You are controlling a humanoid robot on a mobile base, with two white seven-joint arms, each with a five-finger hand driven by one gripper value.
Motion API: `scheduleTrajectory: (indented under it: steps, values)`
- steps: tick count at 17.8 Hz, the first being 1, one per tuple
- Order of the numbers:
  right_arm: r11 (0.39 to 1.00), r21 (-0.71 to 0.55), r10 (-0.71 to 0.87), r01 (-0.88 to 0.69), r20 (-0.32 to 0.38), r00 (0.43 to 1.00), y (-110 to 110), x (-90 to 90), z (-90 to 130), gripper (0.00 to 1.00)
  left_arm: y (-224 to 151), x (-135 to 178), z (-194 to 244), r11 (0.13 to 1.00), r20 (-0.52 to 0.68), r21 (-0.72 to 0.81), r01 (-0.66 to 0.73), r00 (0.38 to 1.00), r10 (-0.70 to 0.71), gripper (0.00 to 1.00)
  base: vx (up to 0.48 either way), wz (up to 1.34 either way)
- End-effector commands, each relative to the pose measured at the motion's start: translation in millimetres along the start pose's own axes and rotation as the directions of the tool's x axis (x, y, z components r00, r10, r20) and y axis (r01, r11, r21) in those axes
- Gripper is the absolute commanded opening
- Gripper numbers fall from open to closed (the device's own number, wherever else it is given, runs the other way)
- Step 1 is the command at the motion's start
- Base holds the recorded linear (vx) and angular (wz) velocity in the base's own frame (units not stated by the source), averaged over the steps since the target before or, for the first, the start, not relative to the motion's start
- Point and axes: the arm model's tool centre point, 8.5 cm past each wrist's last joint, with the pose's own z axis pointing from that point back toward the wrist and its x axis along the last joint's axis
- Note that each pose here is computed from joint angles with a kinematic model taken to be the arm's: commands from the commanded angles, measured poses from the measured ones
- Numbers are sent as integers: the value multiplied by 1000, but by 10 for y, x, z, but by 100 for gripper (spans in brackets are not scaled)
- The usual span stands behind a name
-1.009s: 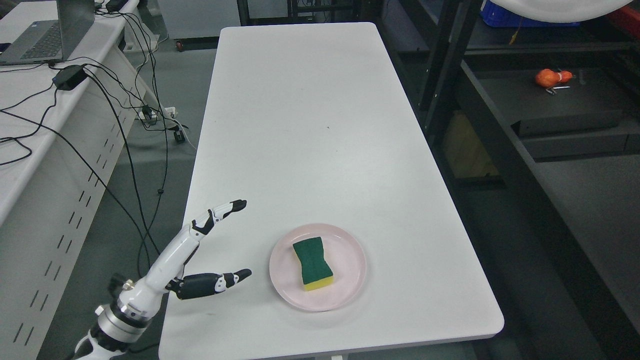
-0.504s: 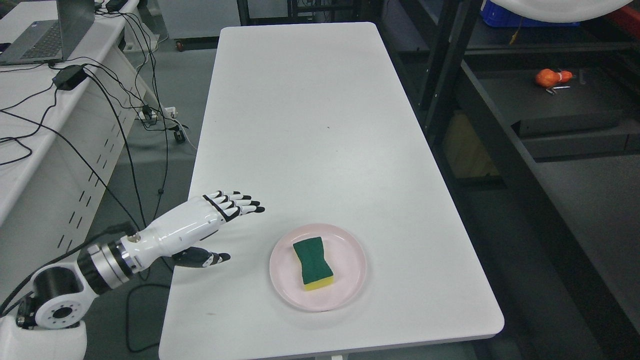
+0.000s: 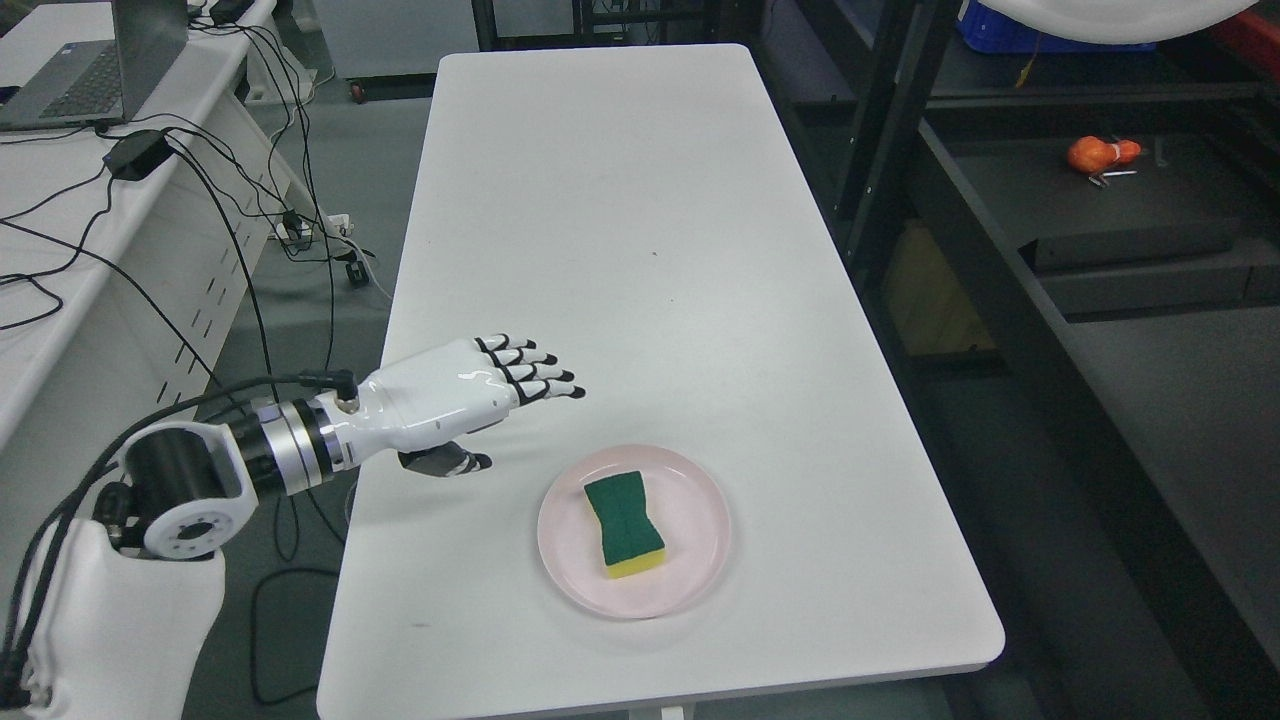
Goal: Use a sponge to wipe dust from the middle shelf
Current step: 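Close the left hand around the green-and-yellow sponge and lift it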
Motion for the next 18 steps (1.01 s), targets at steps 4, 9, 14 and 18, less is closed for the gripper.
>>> scheduleTrajectory:
  steps: [4, 9, 14, 18]
  values:
    - [1000, -10, 3, -4, -51, 999, -96, 19, -7, 100, -205, 760, -719, 998, 214, -55, -8, 977, 19, 94, 0, 0]
    - [1000, -12, 3, -4, -52, 999, -98, 18, -7, 100, -275, 748, -862, 996, 191, -82, -25, 981, 41, 93, -4, -4]
    - [1000, -10, 3, -4, -51, 999, -96, 19, -7, 100, -306, 659, -882, 992, 164, -124, 5, 986, 16, 93, -3, -6]
    - [1000, -12, 3, -4, -51, 999, -98, 19, -7, 100, -519, 684, -991, 980, 165, -196, -22, 985, 56, 93, 0, 0]
